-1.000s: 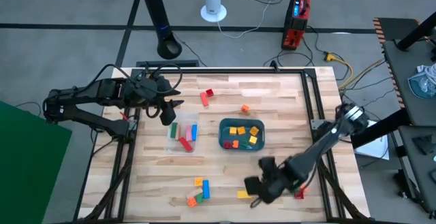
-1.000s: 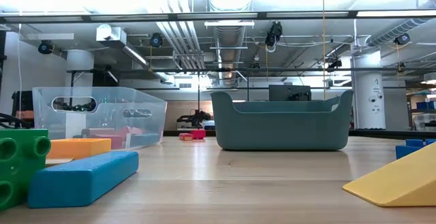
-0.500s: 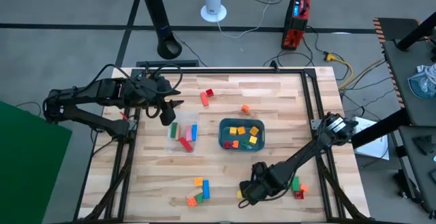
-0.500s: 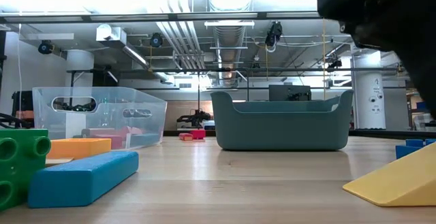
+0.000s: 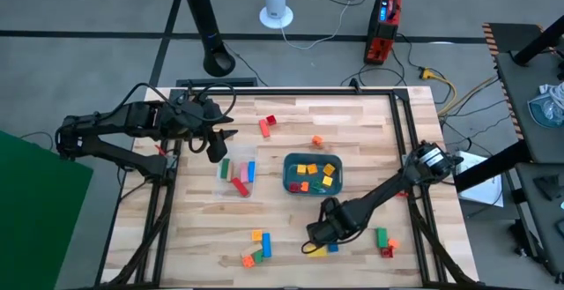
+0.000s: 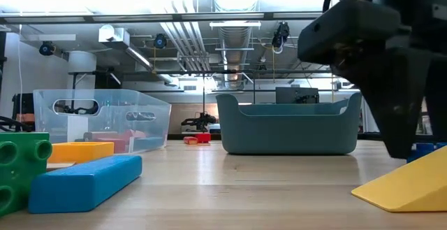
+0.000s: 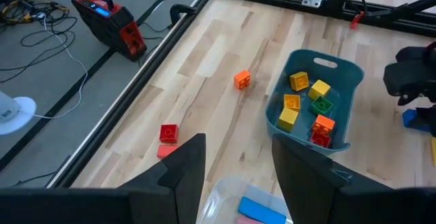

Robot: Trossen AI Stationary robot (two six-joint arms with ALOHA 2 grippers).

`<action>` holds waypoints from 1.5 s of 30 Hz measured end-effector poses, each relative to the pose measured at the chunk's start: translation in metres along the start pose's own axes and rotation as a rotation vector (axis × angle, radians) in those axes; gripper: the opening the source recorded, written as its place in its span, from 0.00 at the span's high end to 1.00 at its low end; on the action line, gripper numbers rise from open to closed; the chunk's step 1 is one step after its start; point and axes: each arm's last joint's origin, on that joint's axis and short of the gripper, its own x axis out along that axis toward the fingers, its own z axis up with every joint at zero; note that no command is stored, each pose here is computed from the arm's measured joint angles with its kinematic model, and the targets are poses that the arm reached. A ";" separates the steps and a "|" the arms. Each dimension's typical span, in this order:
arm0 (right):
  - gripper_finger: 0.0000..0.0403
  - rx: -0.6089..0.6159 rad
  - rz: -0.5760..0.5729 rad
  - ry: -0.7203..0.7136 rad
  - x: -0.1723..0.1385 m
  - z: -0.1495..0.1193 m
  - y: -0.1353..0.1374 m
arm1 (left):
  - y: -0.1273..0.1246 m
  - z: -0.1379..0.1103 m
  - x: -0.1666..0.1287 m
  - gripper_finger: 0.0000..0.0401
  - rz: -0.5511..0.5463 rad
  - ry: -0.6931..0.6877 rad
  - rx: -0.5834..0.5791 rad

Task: Sort blocks by size
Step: Put the blue rectangular game piece into the transparent bin

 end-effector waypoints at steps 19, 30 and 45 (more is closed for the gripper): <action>0.36 -0.013 0.013 0.041 0.004 -0.006 -0.001 | 0.000 0.000 0.000 0.61 0.000 0.000 0.000; 0.47 -0.038 -0.009 0.027 0.018 -0.006 -0.001 | 0.000 0.000 0.000 0.61 0.000 0.000 0.000; 0.67 -0.012 -0.064 -0.063 -0.007 -0.001 -0.004 | 0.000 0.000 0.000 0.61 0.000 0.000 0.016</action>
